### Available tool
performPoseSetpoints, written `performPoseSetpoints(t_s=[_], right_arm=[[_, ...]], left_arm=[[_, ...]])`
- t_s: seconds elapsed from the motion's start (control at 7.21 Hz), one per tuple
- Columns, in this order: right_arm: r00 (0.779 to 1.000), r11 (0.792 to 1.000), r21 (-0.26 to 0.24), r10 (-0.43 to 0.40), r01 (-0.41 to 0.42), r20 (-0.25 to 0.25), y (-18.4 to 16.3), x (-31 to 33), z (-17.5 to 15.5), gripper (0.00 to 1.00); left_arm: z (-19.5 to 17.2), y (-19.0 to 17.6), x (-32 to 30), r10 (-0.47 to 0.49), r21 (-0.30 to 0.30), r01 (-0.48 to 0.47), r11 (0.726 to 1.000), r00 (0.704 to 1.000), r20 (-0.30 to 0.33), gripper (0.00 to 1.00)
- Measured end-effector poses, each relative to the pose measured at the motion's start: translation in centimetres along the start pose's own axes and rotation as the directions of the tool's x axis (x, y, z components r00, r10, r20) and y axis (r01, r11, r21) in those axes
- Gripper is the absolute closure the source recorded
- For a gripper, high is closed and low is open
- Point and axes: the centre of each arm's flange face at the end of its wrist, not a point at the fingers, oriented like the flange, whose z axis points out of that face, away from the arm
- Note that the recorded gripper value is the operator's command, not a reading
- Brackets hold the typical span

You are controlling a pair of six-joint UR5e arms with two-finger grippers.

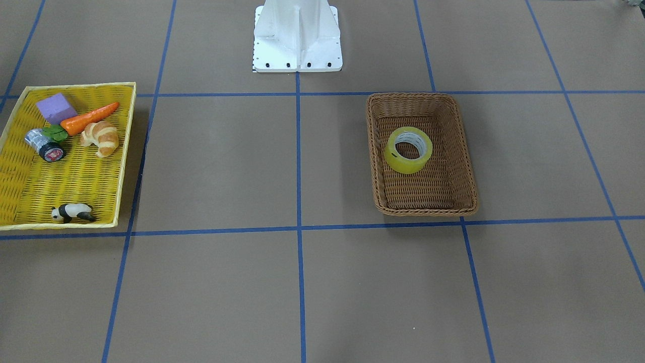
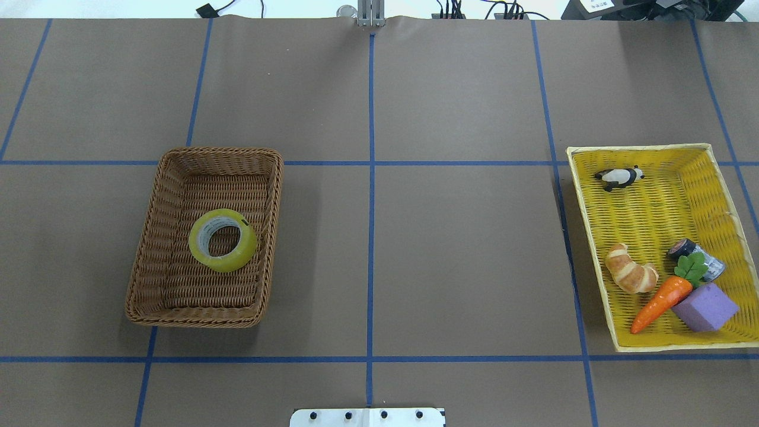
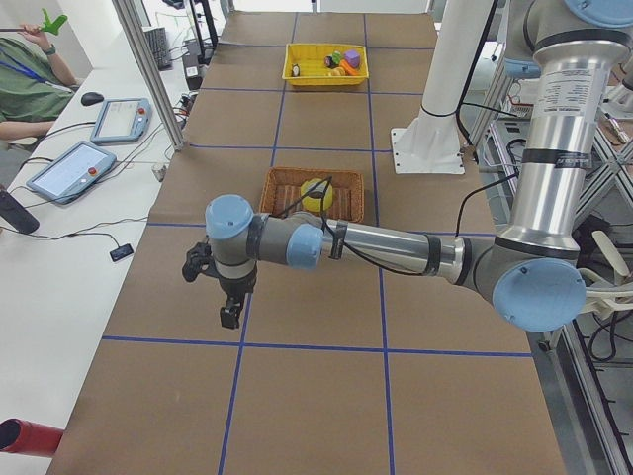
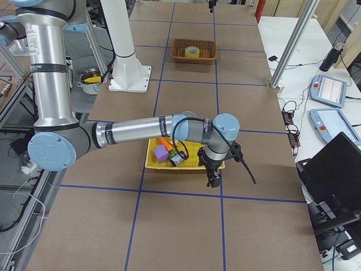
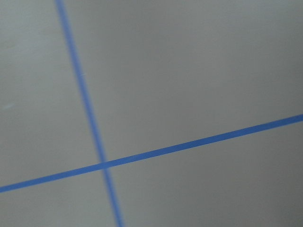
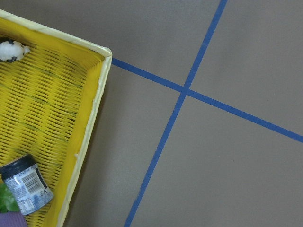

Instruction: Move tape to another basket

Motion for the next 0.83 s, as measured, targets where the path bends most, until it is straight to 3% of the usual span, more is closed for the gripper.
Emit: performPoseSetpoints(t_s=[0.42,0.83], right_arm=[[0.995,0.995,-0.029,0.100,-0.099,0.024,3.2,3.8,1.7,0.00],[0.972,0.972,-0.047,0.233,-0.232,0.027,4.0,5.3,2.8,0.00]], left_arm=[[1.4,4.0,-5.2,-0.067,-0.034,0.067,0.997,0.998,-0.005,0.02],[0.6,3.3,-2.7,-0.174,-0.019,0.173,0.985,0.983,-0.061,0.02]])
